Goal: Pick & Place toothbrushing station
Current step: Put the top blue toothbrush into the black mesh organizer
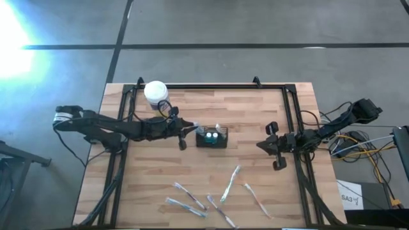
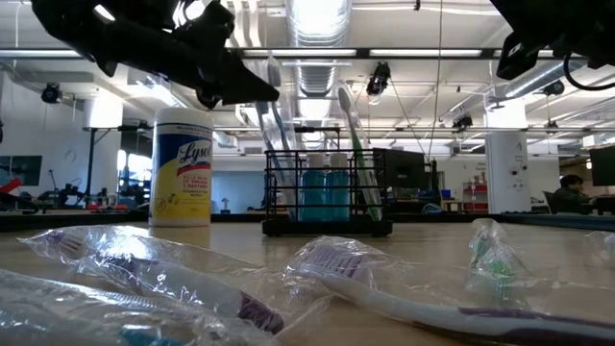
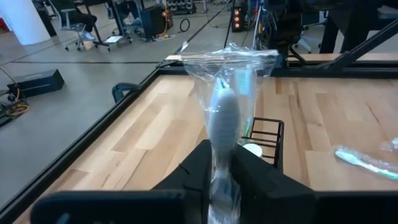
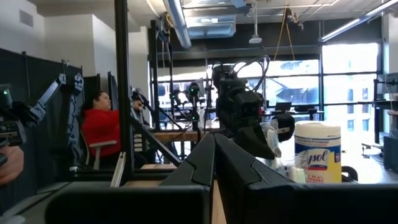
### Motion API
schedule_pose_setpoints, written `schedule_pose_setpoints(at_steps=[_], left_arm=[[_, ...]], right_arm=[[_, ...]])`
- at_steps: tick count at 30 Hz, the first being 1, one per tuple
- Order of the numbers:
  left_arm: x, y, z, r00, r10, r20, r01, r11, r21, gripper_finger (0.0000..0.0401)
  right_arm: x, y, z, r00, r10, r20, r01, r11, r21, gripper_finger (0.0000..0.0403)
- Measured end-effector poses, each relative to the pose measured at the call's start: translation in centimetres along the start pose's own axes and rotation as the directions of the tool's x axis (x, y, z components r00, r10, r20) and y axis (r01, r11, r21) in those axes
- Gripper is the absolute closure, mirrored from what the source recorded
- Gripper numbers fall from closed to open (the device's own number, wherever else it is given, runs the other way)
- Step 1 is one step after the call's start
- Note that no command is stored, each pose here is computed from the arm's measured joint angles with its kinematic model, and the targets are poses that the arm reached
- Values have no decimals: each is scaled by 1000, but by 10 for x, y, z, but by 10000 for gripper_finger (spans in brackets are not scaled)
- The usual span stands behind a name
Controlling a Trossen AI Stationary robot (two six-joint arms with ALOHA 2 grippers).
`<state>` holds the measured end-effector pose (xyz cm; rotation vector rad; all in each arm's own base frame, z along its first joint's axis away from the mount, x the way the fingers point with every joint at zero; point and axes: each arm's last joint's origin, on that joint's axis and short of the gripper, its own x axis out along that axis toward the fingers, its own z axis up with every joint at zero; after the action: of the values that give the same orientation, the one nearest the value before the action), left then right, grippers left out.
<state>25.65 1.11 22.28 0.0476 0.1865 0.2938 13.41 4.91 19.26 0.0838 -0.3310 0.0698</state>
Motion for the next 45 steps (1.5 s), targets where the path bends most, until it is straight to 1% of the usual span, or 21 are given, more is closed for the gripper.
schedule_pose_setpoints(at_steps=[4,6,11,15,20,24,29,32,36,45], left_arm=[[0,0,6,1000,-5,17,6,1000,-8,340],[-1,0,8,999,-31,9,31,999,-9,328],[-1,-1,12,998,-47,-38,46,999,-15,271],[-1,-1,18,999,-47,-25,46,999,-20,221],[-3,1,24,999,-33,-17,33,999,-22,183],[-8,2,30,999,-31,-25,31,999,-20,175],[-19,6,46,999,-30,40,31,999,-25,174],[-24,7,49,998,-30,54,32,999,-28,175],[-24,7,45,999,-50,14,50,998,-37,178],[-10,2,31,996,-61,-57,59,998,-35,178]], right_arm=[[0,0,0,1000,0,0,0,1000,-3,394],[0,0,0,1000,0,1,0,1000,-3,394],[0,0,0,1000,0,0,0,1000,-3,394],[0,0,0,1000,0,1,0,1000,-3,394],[0,0,0,1000,0,1,0,1000,-3,394],[0,0,0,1000,0,1,0,1000,-3,394],[0,0,0,1000,0,2,0,1000,-3,394],[0,0,0,1000,0,2,0,1000,-3,394],[0,0,0,1000,0,2,0,1000,-3,394],[0,0,1,1000,0,7,0,1000,-2,394]])
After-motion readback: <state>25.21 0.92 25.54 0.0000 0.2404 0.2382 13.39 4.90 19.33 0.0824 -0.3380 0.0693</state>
